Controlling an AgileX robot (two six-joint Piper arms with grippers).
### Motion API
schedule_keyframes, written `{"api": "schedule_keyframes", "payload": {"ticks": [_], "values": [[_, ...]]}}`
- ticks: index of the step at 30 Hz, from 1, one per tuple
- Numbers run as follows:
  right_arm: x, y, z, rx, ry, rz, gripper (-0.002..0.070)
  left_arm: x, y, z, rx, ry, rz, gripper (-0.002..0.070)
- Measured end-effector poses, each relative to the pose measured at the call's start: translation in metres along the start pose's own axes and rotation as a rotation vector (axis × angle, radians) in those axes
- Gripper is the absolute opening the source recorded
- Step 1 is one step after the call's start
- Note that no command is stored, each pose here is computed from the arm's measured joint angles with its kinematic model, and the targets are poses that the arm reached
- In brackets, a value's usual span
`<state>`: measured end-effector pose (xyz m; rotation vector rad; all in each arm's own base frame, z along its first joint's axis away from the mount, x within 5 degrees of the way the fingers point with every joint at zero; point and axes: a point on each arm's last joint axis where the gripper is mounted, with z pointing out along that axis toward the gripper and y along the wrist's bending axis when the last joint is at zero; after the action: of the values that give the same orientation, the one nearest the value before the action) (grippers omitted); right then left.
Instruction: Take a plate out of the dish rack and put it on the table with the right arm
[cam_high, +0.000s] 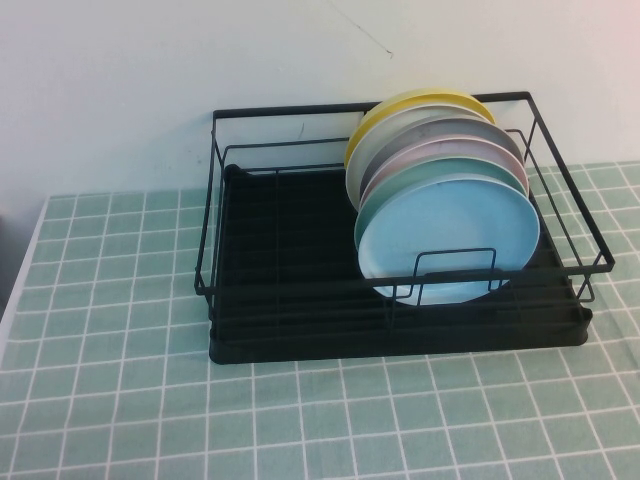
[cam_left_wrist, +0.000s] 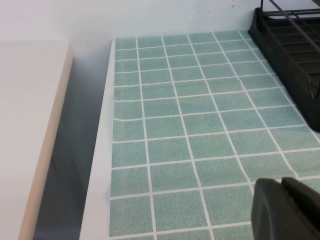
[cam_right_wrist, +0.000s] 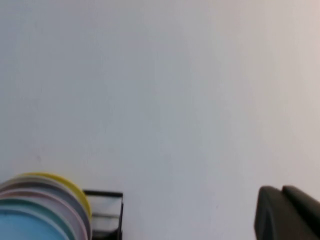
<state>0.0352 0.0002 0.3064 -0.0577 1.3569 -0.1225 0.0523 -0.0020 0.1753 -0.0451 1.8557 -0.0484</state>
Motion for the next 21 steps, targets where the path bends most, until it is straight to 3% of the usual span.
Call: {"api": "schedule_keyframes", "payload": {"ticks": [4,10,17,21], "values": [[-0.031,-0.001,0.019,-0.062,0.203,-0.022,-0.0001,0.000,0.000,0.000,0.000,0.000,0.002,-0.0003],[-0.061,0.005,0.073,-0.246,0.497,-0.139,-0.0001,0.000,0.000,0.000,0.000,0.000,0.002,-0.0003],[-0.052,0.023,0.167,-0.626,0.636,-0.341,-0.0001,0.000,0.000,0.000,0.000,0.000,0.002,-0.0003],[-0.030,0.038,0.211,-0.841,0.632,-0.358,-0.0001,0.000,0.000,0.000,0.000,0.000,0.002,-0.0003]]}}
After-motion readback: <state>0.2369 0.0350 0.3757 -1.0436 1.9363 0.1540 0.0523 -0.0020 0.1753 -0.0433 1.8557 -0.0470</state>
